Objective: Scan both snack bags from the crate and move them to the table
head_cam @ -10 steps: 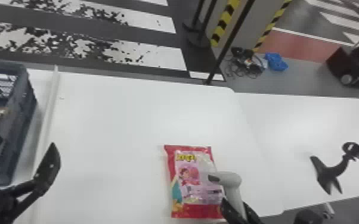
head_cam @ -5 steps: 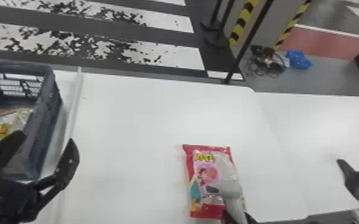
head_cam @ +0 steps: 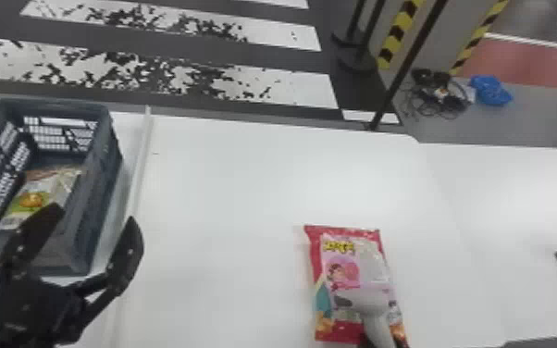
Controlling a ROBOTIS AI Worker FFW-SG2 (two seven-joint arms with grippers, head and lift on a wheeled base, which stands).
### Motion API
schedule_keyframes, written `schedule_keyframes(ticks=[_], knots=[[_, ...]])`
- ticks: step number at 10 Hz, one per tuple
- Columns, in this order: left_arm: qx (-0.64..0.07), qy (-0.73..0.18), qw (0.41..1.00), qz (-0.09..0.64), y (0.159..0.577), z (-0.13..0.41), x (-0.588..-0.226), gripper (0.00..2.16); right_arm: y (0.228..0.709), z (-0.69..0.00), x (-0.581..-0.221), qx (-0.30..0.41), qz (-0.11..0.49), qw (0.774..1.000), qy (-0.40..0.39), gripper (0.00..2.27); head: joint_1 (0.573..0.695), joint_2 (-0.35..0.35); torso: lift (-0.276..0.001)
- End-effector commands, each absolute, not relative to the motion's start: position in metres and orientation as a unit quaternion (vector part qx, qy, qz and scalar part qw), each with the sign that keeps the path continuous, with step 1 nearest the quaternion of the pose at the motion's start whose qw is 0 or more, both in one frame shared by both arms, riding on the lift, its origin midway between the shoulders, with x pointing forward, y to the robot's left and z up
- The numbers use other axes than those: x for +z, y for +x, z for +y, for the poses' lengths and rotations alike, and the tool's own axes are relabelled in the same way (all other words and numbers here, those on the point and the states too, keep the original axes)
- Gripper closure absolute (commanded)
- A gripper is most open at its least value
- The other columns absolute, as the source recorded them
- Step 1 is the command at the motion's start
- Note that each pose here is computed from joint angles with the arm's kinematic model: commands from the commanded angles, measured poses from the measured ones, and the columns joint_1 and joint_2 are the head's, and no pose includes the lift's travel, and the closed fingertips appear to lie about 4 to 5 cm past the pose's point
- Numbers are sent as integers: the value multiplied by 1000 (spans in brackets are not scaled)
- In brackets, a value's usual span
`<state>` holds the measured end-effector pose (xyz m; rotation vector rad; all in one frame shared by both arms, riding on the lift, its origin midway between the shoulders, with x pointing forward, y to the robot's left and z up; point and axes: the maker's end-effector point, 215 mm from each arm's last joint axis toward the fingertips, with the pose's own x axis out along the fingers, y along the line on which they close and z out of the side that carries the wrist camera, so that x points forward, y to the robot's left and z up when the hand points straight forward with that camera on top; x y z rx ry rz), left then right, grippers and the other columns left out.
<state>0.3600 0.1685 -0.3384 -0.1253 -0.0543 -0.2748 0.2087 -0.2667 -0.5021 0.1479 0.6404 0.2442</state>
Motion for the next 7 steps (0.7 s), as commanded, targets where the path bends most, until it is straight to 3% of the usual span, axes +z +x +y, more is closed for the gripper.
schedule_keyframes(ticks=[1,4,7], knots=[[-138,-62,988,-28,359,168,-338,76,206,-263,-511,121,321,937,70,2243,695,-205,-87],[-138,-62,988,-28,357,169,-337,76,202,-258,-525,127,336,931,66,2243,695,-199,-87],[-136,-62,988,-29,357,170,-335,76,218,-271,-491,124,303,942,75,2243,695,-191,-87]])
